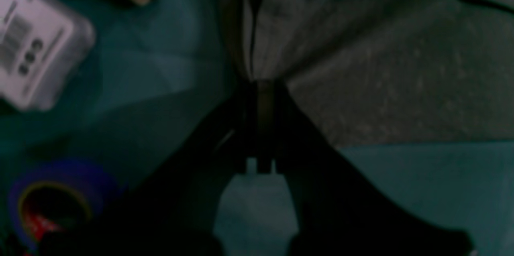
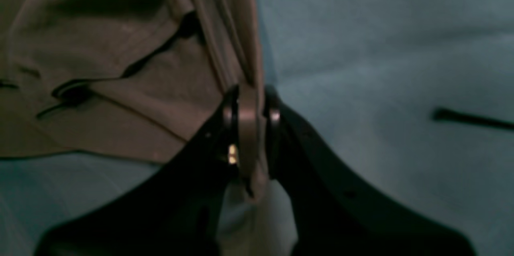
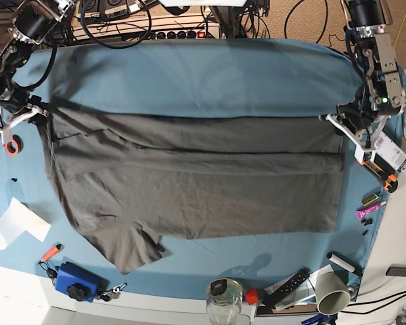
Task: Fold the T-shirt properly
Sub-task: 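Pull the folded edge away from the hem with both grippers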
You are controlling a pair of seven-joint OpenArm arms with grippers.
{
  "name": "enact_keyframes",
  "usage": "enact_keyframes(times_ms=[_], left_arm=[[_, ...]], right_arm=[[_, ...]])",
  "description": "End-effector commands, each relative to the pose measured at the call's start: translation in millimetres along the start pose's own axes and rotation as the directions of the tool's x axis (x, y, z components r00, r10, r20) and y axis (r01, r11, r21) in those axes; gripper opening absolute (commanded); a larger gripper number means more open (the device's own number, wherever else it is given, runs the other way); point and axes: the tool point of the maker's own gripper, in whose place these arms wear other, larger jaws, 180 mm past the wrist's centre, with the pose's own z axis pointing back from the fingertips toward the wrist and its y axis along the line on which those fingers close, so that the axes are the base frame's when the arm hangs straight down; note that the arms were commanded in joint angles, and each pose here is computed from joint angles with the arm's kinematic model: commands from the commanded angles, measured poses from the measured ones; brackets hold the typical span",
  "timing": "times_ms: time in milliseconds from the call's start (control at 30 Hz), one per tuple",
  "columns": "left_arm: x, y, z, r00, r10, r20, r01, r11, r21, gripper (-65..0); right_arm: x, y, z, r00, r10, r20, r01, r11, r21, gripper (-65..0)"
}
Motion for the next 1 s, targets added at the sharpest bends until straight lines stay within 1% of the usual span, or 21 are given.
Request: enact_keyframes(times_ms=[0, 200, 300, 433, 533, 667, 833, 967], left_arm=[[-7.7, 10.2, 4.7, 0.999, -0.020, -0.037, 0.021, 0.999, 0.040, -65.0], [-19.6, 7.9, 18.3, 0.998, -0.059, -0.037, 0.061, 0.997, 0.054, -65.0], [-28.2, 9.2, 27.1, 0.995, -0.089, -0.044, 0.092, 0.993, 0.078, -65.0], [-47.4, 8.2, 34.2, 0.992, -0.099, -0.076, 0.105, 0.991, 0.077, -65.0], [-59.9, 8.3, 39.3, 0.989, -0.108, -0.098, 0.116, 0.990, 0.080, -65.0], [-72.1, 19.3, 46.8, 0.980, -0.145, -0.137, 0.164, 0.977, 0.140, -65.0], [-79.2, 19.8, 50.7, 0.977, -0.147, -0.155, 0.170, 0.975, 0.144, -65.0], [-76.7, 28.9, 54.2, 0.981, -0.129, -0.148, 0.154, 0.974, 0.169, -65.0]], right_arm=[[17.5, -7.1, 12.5, 0.999, 0.018, 0.042, -0.017, 1.000, -0.025, -65.0], [13.0, -20.4, 28.0, 0.999, -0.012, 0.040, 0.015, 0.998, -0.057, -65.0], [-3.3, -26.7, 30.3, 1.000, -0.020, 0.002, 0.020, 0.997, -0.072, -65.0], [-29.0, -34.0, 33.8, 0.998, -0.009, -0.061, 0.004, 0.996, -0.088, -65.0], [-44.6, -36.7, 36.9, 0.996, -0.008, -0.091, 0.000, 0.996, -0.085, -65.0], [-60.6, -38.9, 40.9, 0.993, -0.017, -0.119, 0.007, 0.997, -0.080, -65.0], [-73.0, -42.2, 44.6, 0.989, 0.001, -0.147, -0.013, 0.996, -0.083, -65.0], [-72.9, -44.8, 47.3, 0.990, -0.008, -0.139, -0.004, 0.996, -0.089, -65.0]])
